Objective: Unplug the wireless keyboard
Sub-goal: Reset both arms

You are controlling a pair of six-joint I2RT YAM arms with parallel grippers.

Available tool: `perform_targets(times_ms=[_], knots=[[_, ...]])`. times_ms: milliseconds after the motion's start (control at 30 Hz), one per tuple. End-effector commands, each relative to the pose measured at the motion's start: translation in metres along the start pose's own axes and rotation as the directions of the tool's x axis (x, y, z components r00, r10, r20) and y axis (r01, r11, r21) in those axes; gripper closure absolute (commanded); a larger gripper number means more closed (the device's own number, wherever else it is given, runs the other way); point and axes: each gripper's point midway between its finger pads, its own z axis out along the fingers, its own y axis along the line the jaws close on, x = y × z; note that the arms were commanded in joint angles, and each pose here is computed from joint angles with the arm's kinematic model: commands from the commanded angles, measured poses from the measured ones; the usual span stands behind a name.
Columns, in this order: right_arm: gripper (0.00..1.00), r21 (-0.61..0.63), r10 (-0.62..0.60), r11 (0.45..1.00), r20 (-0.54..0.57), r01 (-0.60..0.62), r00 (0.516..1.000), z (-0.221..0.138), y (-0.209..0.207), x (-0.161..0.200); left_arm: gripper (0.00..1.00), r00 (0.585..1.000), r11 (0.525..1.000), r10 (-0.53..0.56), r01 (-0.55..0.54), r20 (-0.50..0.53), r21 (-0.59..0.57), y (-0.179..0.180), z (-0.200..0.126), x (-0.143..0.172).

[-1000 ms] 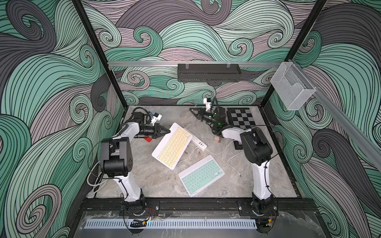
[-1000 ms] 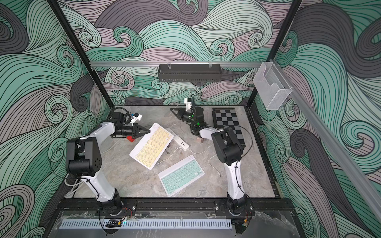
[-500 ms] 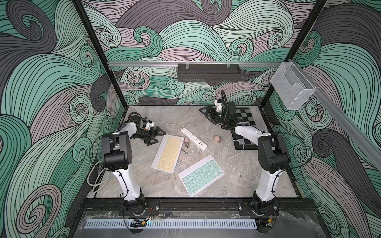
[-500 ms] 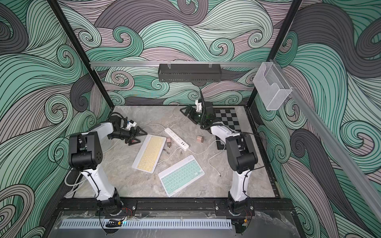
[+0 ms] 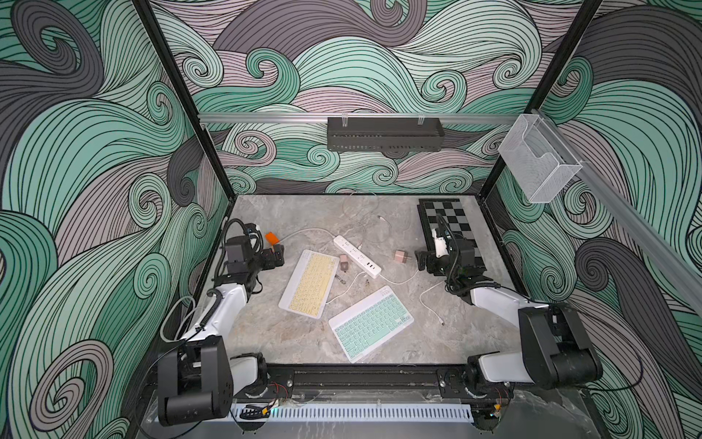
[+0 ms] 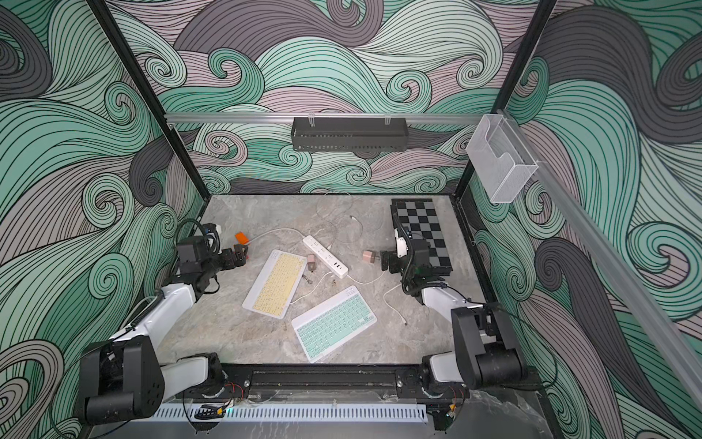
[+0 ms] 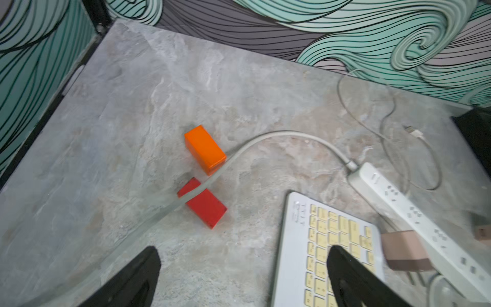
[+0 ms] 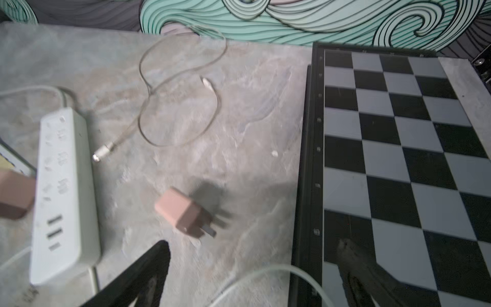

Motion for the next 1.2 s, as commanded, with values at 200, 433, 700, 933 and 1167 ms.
perform_targets(times_ms=[200, 433, 700, 933, 1167], knots=[[0.02, 0.041, 0.031, 0.998, 0.387, -0.051, 0.922, -0.045, -0.045, -0.061, 0.01, 0.979, 0.978, 0.016, 0.027, 0.203, -0.209, 0.048, 0.012, -0.016], [0.02, 0.061, -0.002, 0.998, 0.466, -0.03, 0.885, -0.054, -0.054, -0.07, 0.01, 0.963, 1.0, -0.012, 0.009, 0.268, 0.014, 0.033, 0.034, -0.014], [0.02, 0.103, 0.025, 0.991, 0.468, -0.083, 0.883, -0.059, -0.068, -0.068, 0.01, 0.975, 1.0, -0.016, 0.019, 0.223, -0.015, 0.034, 0.036, -0.012], [0.02, 0.121, 0.013, 0.99, 0.466, -0.079, 0.885, -0.059, -0.072, -0.068, 0.01, 0.975, 1.0, -0.013, 0.016, 0.223, -0.015, 0.034, 0.036, -0.012], [0.02, 0.107, 0.022, 0.991, 0.467, -0.082, 0.884, -0.059, -0.07, -0.068, 0.01, 0.975, 1.0, -0.012, 0.016, 0.221, -0.017, 0.033, 0.037, -0.012]])
